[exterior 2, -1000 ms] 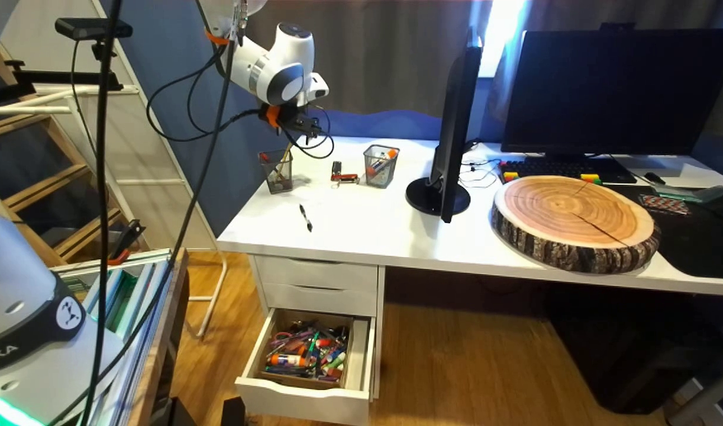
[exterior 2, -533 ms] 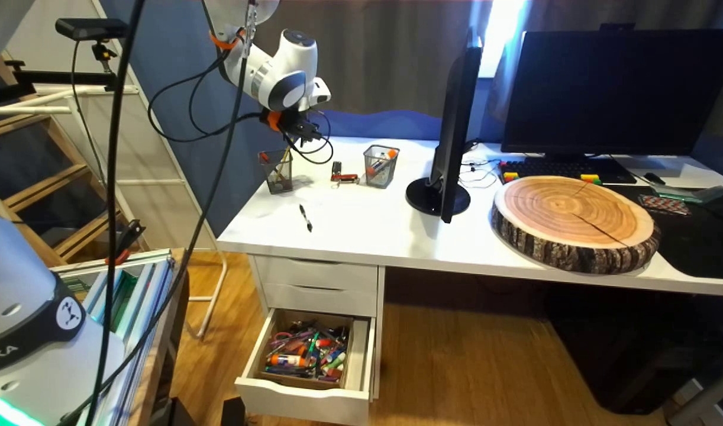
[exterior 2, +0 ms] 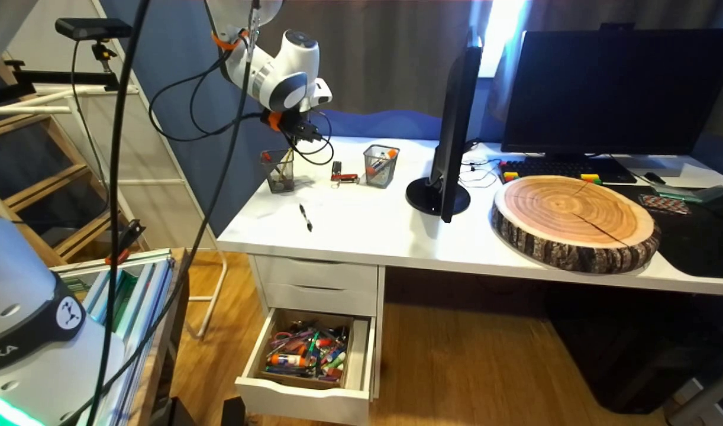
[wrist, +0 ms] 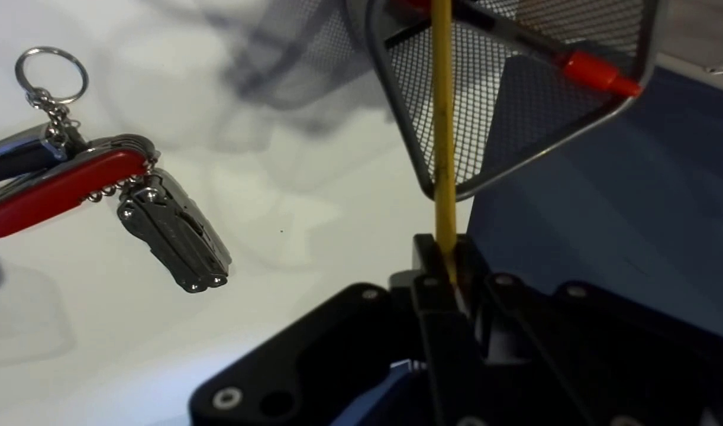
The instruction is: Remove the yellow pencil from the basket on the left and put it on the table
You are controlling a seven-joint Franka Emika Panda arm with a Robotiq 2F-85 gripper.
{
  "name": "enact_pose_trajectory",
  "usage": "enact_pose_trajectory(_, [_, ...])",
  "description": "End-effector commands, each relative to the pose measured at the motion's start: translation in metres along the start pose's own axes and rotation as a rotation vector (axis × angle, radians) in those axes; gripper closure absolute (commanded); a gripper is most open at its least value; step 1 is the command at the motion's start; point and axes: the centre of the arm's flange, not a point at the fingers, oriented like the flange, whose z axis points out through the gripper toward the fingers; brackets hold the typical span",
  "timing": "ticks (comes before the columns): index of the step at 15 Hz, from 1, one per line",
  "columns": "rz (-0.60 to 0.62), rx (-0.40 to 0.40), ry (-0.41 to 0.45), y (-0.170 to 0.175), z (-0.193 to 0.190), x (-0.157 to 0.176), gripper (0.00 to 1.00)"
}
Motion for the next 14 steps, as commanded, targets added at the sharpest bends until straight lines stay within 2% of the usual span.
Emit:
enact_pose_trajectory(1, [0.001,0.004,0.009,-0.002,-0.001,0.000,0.98])
enact_pose_trajectory(6, [-0.006,-0.021,0.020,-0.009,-0.017,0.004,0.98])
enact_pose_trajectory(14, [-0.054,-0.055,0.074,-0.032,-0.068,0.019,0.98])
